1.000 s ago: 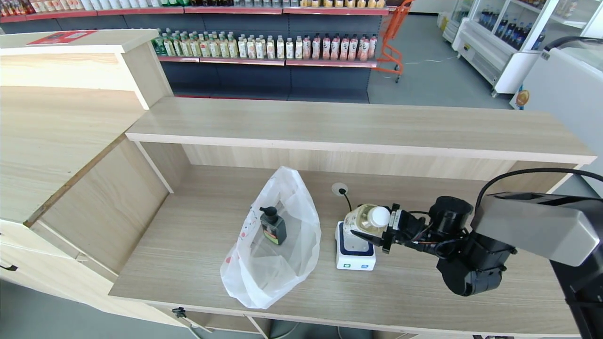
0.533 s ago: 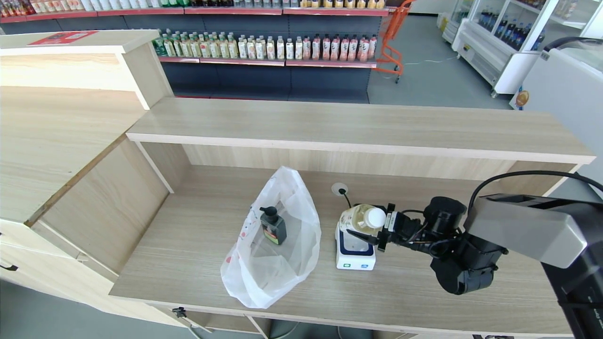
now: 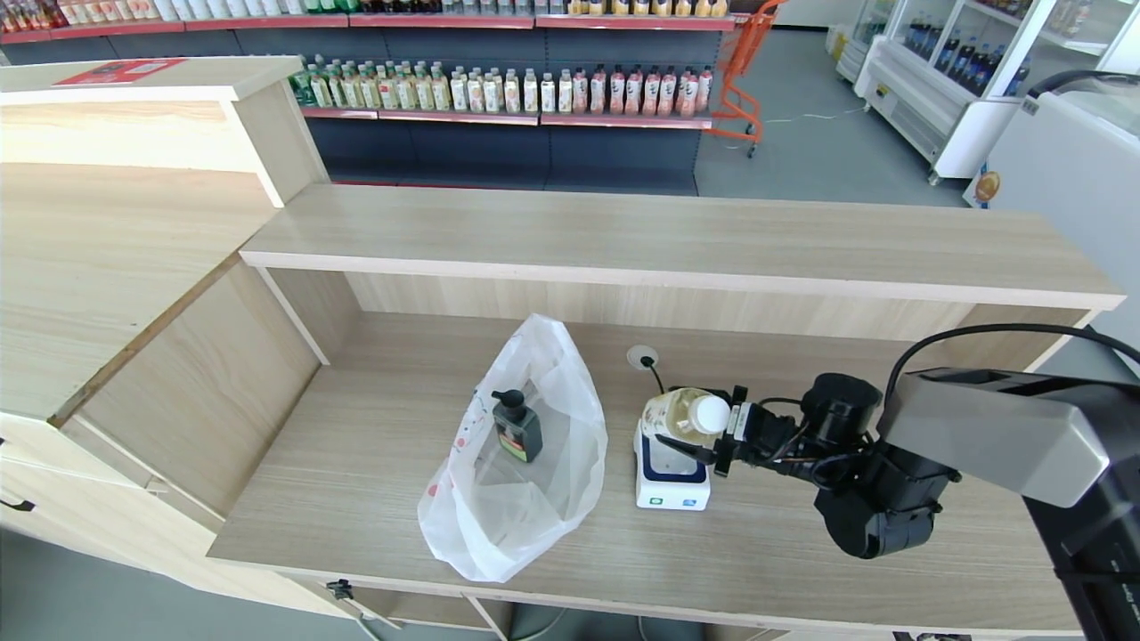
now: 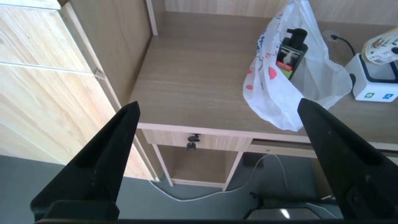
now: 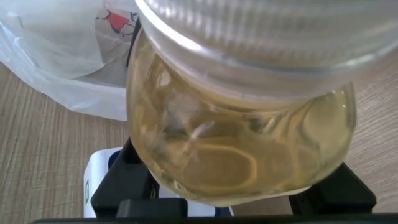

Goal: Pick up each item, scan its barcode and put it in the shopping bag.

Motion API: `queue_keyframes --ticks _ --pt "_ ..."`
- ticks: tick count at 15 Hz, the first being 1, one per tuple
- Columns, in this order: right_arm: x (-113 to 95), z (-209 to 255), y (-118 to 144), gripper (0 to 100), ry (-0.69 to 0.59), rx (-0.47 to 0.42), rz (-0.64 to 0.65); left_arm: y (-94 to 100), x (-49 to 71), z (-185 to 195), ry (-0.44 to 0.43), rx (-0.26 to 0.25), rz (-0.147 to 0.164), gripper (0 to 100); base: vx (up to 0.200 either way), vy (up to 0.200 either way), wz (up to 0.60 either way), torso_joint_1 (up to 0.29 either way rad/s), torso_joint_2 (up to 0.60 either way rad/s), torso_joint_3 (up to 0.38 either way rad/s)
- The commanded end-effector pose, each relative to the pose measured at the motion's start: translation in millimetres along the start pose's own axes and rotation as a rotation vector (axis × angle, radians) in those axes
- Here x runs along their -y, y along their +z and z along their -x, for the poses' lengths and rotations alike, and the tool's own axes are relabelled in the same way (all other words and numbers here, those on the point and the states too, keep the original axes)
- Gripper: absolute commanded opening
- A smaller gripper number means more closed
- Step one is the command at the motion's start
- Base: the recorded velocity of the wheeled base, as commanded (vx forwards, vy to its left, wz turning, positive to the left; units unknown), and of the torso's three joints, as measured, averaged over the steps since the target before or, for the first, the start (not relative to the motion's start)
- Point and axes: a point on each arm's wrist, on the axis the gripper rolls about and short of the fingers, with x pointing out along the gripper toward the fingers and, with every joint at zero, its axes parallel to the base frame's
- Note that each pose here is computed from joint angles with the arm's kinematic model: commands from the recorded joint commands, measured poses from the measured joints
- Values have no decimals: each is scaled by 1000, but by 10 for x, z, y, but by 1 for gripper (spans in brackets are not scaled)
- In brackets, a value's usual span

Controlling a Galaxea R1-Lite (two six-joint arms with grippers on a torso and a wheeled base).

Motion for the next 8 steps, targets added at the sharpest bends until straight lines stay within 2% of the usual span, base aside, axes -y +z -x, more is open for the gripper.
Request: queue_keyframes --ticks 1,2,4,5,6,7,8 --pt "49 22 43 0 -9 2 1 0 0 0 0 1 0 100 0 0 0 0 0 0" --pt "168 76 163 0 -29 13 -9 0 0 0 0 1 0 100 0 0 0 0 0 0" --pt "359 266 521 0 -73 20 -172 0 0 0 0 1 0 100 0 0 0 0 0 0" --pt "397 379 708 0 -100 -5 -309 0 0 0 0 1 0 100 0 0 0 0 0 0" --pt "411 497 898 0 -168 -72 -457 0 0 0 0 1 0 100 0 0 0 0 0 0" --pt "416 553 1010 0 -210 -112 -544 0 0 0 0 1 0 100 0 0 0 0 0 0" --pt "447 608 1183 0 -269 -173 -707 0 0 0 0 1 0 100 0 0 0 0 0 0"
